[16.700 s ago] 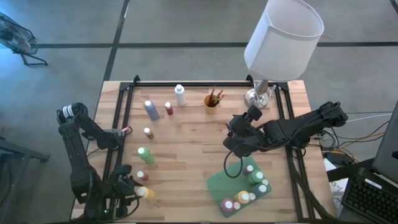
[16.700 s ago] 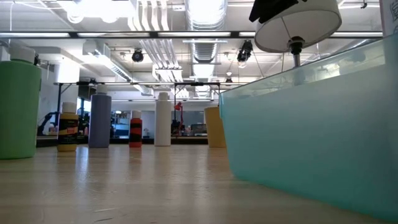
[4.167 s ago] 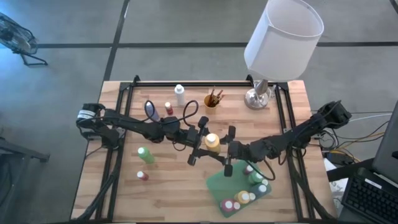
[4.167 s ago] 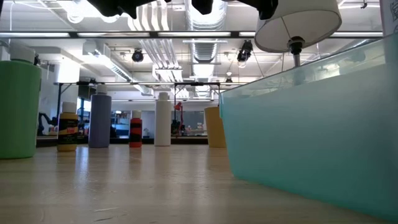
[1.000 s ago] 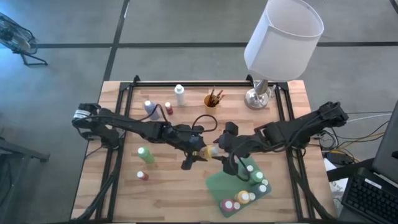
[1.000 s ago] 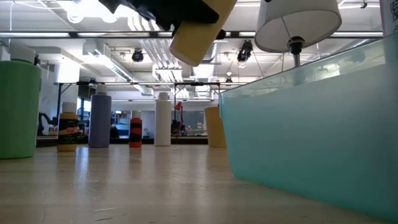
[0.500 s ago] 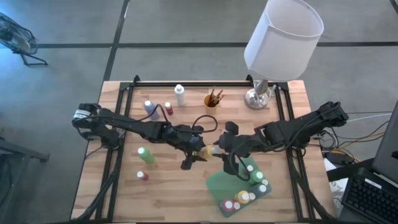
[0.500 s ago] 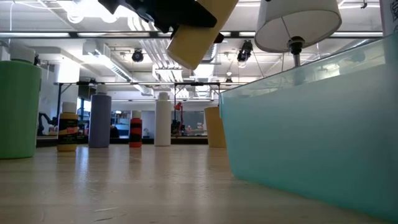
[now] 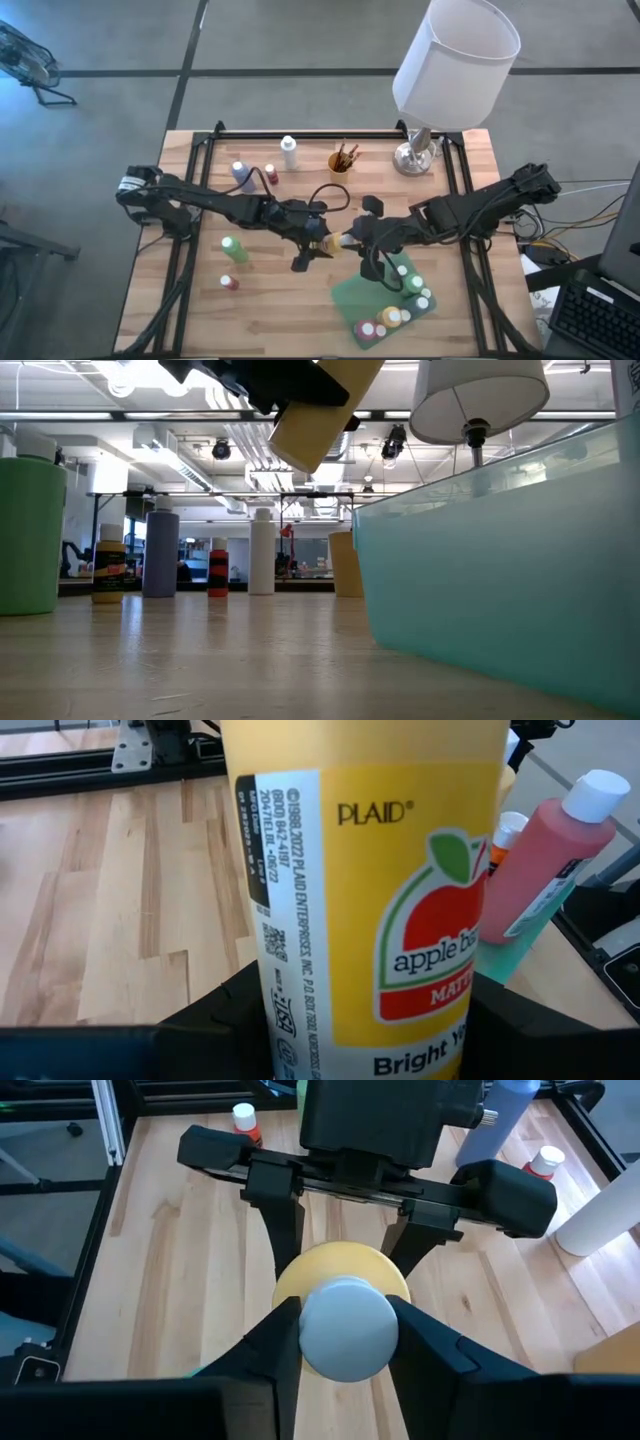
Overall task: Pick & Place Paint Supplies
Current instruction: Put the yellow paint bottle into the green bin
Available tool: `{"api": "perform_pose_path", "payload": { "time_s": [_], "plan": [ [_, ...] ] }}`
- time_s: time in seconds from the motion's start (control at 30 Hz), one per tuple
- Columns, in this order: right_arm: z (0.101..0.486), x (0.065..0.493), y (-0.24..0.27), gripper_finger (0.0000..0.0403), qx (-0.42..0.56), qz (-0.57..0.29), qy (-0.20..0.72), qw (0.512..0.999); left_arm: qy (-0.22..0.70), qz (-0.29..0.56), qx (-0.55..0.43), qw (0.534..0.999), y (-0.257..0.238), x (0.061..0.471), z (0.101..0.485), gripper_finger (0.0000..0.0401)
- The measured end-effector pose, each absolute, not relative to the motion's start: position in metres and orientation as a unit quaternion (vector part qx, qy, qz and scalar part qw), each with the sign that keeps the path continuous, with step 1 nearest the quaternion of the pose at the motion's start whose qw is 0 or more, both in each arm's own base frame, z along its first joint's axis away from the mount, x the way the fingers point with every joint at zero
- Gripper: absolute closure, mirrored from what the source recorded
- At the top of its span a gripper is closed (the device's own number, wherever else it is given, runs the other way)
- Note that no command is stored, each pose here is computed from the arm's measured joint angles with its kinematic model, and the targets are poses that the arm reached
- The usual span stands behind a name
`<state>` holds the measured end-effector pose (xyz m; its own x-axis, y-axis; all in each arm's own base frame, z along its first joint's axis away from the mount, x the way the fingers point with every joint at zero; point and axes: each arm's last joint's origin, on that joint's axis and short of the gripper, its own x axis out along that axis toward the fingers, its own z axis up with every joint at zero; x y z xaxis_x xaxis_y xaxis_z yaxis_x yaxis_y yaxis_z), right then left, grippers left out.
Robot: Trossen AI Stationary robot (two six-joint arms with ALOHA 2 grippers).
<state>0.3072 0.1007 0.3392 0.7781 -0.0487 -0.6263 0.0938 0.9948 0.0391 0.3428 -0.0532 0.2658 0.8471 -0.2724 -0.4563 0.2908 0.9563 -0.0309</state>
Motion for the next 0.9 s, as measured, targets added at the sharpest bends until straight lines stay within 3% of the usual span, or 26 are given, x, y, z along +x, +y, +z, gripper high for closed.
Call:
{"api": "perform_pose_path", "payload": {
  "time_s": [0.9],
  "plan": [
    [0.3391, 0.3077, 0.1006, 0.0289, 0.033, -0.038, 0.330, 0.943, 0.239, -0.140, 0.018, 0.961, -0.0532, 0.3422, 0.2655, 0.0181]
  ]
}}
